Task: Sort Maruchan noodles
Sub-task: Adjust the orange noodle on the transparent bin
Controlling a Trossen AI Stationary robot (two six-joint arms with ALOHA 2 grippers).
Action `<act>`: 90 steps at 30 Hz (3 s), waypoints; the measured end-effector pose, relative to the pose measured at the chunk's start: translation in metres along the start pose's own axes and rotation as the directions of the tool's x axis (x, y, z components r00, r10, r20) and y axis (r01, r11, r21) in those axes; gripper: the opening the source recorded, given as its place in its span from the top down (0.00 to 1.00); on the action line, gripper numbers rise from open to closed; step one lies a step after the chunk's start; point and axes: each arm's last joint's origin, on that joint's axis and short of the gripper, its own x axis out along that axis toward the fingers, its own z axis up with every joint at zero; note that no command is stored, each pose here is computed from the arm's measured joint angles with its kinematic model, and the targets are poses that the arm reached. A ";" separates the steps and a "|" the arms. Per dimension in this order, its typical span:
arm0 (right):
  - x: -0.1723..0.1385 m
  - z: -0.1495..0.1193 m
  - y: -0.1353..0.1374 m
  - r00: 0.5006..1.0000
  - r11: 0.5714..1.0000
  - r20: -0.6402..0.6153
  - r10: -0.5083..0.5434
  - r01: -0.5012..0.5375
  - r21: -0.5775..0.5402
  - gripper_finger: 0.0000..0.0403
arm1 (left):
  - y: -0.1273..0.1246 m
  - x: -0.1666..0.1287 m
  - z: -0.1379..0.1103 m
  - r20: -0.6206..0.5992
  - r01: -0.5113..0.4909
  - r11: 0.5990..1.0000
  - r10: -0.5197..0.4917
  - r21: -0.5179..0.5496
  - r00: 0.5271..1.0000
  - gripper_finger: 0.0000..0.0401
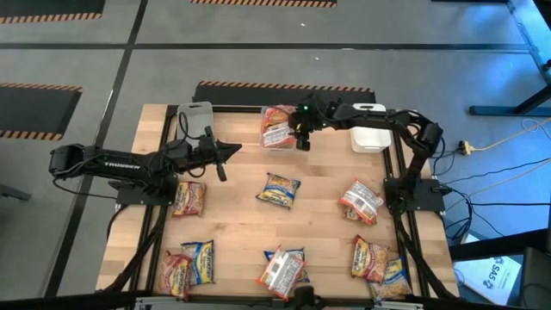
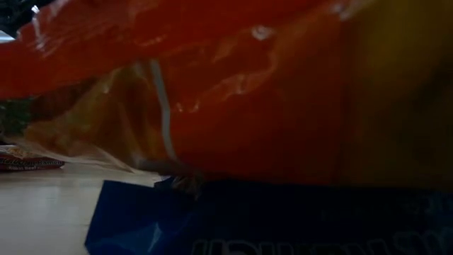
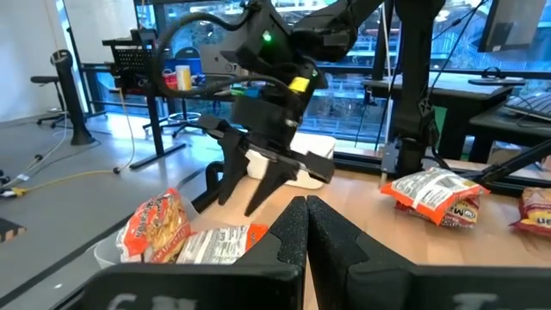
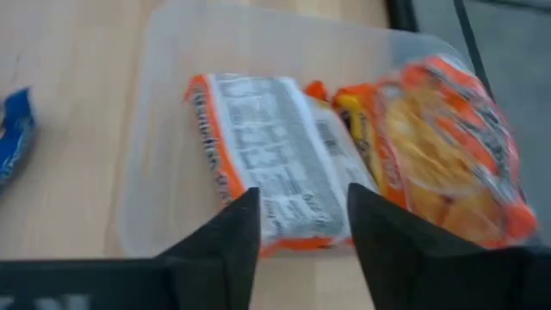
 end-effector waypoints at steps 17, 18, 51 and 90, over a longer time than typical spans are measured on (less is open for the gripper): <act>0.029 0.011 -0.002 0.961 0.978 -0.184 0.207 -0.208 0.011 0.56 | 0.000 0.000 0.000 0.001 0.000 1.000 0.000 -0.005 1.000 1.00; 0.029 0.011 -0.002 0.960 0.977 -0.186 0.209 -0.211 0.007 0.57 | 0.000 0.000 0.000 0.001 0.000 1.000 0.000 -0.004 1.000 1.00; 0.054 -0.006 0.004 0.944 0.970 -0.322 0.075 -0.144 -0.195 0.99 | 0.000 0.000 0.000 0.003 0.000 1.000 0.000 -0.004 1.000 1.00; -0.023 -0.013 -0.036 0.950 0.930 -0.073 0.305 -0.280 0.236 0.58 | 0.003 0.059 0.020 -0.079 -0.085 0.996 0.087 0.027 0.993 0.66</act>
